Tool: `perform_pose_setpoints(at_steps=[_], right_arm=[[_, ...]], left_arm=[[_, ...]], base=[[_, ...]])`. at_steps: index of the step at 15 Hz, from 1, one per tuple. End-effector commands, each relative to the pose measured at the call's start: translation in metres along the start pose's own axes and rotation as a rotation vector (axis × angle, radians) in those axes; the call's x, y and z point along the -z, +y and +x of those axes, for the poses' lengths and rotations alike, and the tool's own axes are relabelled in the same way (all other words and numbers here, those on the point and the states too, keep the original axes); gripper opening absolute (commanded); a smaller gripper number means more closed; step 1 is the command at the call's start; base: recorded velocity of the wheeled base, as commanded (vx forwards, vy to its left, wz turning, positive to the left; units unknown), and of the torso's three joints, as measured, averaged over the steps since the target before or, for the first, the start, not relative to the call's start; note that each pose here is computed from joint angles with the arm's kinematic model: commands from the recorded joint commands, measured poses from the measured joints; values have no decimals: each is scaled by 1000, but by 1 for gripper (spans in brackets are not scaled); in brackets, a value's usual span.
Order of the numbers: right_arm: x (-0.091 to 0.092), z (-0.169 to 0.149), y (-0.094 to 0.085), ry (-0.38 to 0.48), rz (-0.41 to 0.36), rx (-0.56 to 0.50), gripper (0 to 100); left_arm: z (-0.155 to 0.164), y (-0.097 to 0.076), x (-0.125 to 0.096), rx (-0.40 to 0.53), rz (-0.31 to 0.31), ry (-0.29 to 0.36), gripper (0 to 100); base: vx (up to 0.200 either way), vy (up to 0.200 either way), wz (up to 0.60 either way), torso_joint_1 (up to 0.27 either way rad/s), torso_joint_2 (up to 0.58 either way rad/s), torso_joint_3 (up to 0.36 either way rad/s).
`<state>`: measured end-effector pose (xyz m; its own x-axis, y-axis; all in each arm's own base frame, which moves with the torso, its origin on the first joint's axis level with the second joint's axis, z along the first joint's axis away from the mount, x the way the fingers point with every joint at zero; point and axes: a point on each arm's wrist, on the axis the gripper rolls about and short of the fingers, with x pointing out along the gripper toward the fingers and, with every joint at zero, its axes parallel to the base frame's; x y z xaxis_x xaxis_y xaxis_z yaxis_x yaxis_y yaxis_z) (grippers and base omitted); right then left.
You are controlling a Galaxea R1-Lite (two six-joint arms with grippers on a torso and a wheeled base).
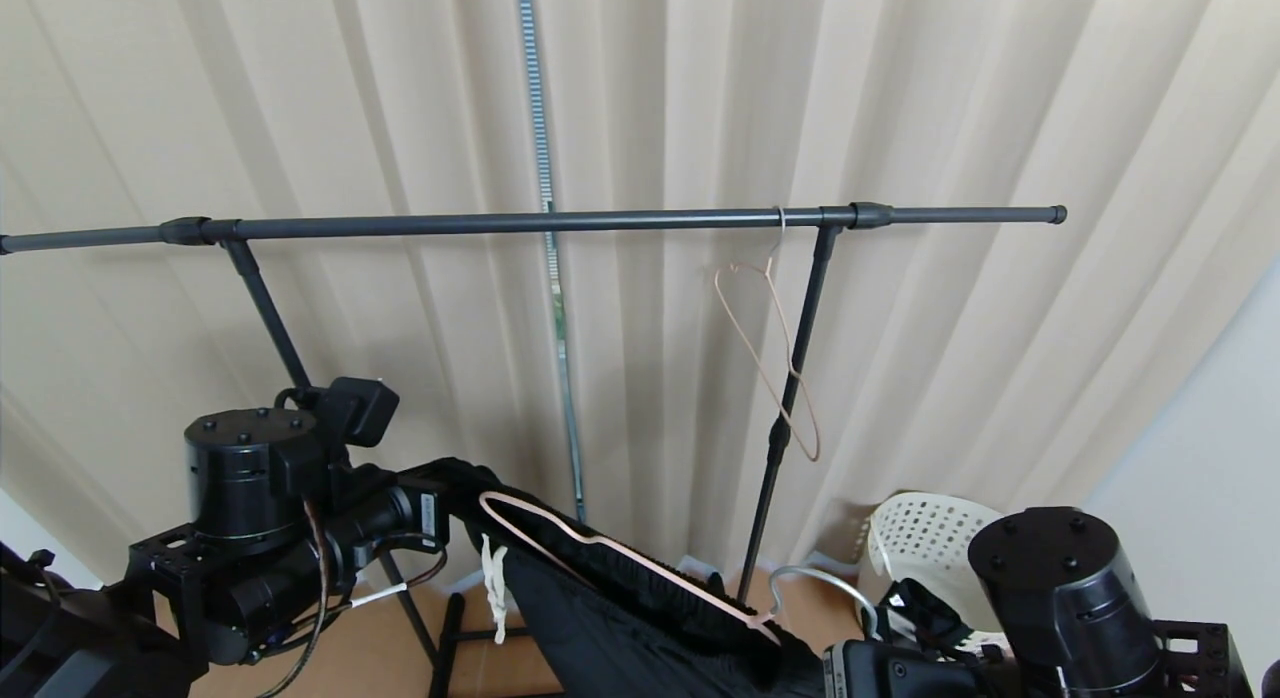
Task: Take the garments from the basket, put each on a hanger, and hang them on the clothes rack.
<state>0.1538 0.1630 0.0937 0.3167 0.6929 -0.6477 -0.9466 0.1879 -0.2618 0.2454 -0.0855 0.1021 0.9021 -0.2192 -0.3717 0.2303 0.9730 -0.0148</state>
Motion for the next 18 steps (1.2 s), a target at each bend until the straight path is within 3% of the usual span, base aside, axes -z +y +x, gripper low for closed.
perform_pose_setpoints(at_steps=[1, 2, 6, 9, 11, 13, 16, 18], right_arm=[[2, 8, -1, 33, 5, 4, 0], [2, 13, -1, 58, 6, 18, 0], [2, 24, -7, 123, 39, 89, 0], [3, 29, -9, 161, 61, 141, 0], [3, 33, -11, 175, 66, 151, 0], [5, 44, -14, 211, 120, 187, 0], [3, 52, -19, 235, 163, 236, 0], [4, 60, -23, 269, 174, 288, 0]], left_arm=[[-4, 0, -9, 2, -2, -40, 0], [-8, 0, -17, 3, -3, -65, 0], [-11, 0, -18, 2, 25, -31, 0], [-13, -10, -15, 37, 132, -27, 0], [-14, -16, -15, 58, 165, -24, 0], [-15, -21, -10, 72, 235, 11, 0], [-17, -29, -11, 66, 272, 8, 0], [-18, -36, -9, 82, 343, 30, 0]], base=[[0, 0, 0, 0, 0, 0], [0, 0, 0, 0, 0, 0], [0, 0, 0, 0, 0, 0], [0, 0, 0, 0, 0, 0], [0, 0, 0, 0, 0, 0], [0, 0, 0, 0, 0, 0], [0, 0, 0, 0, 0, 0], [0, 0, 0, 0, 0, 0]])
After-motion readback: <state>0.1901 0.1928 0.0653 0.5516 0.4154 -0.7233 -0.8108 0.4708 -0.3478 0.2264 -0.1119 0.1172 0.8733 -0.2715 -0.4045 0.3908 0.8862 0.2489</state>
